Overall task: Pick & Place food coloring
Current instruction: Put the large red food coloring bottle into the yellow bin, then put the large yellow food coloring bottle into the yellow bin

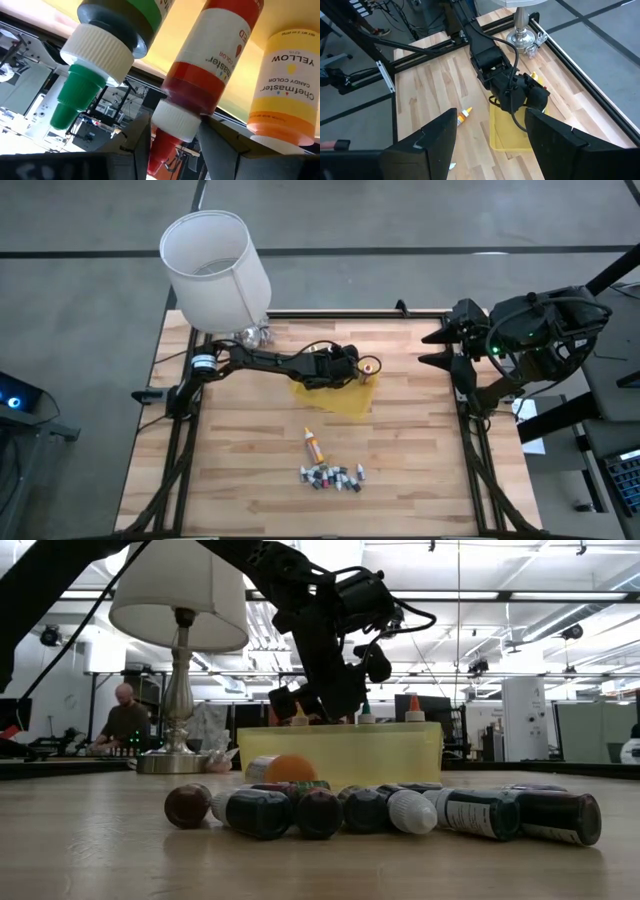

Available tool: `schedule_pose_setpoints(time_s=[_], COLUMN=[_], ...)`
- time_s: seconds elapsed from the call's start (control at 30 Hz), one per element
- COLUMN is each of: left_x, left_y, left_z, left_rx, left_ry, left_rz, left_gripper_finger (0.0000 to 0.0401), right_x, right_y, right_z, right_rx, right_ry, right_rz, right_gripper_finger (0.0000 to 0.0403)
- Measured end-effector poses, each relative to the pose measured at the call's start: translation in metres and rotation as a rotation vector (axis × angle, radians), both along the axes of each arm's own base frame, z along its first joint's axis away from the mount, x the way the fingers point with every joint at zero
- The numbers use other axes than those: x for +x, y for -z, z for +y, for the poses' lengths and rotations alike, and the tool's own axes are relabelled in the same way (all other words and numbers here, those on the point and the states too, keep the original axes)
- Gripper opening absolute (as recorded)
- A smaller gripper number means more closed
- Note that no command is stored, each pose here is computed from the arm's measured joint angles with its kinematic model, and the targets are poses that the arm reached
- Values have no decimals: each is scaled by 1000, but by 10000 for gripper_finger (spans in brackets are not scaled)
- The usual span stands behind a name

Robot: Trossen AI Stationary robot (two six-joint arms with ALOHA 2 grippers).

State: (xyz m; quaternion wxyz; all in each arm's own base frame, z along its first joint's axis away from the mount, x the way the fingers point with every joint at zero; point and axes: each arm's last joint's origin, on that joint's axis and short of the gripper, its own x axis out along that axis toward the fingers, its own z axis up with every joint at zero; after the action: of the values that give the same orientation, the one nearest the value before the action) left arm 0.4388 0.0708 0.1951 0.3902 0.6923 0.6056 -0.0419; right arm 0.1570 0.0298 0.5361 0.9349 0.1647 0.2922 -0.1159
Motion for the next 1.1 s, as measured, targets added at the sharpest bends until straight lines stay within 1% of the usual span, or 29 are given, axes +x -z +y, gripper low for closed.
schedule_pose_setpoints(time_s=[0.2,0.33,0.43,0.63,0.8,1.1], left_x=[0,0,-1,-1,0,-12], left_y=[0,-1,-3,-6,-12,-45], left_z=[0,1,0,-7,-20,-53], left_rx=[0,38,76,77,77,82], left_ry=[-4,-26,-50,-39,-17,5], left_rz=[-6,0,0,-14,-36,-131], left_gripper_finger=[177,200,203,204,204,204], right_x=[0,0,0,0,0,0], right_y=[0,0,0,0,0,0], right_z=[0,0,0,0,0,0], right_rx=[0,0,-3,-6,-6,-6], right_ry=[0,0,-2,-4,-5,-5], right_rz=[0,0,0,1,1,1], right_gripper_finger=[224,224,224,224,224,224])
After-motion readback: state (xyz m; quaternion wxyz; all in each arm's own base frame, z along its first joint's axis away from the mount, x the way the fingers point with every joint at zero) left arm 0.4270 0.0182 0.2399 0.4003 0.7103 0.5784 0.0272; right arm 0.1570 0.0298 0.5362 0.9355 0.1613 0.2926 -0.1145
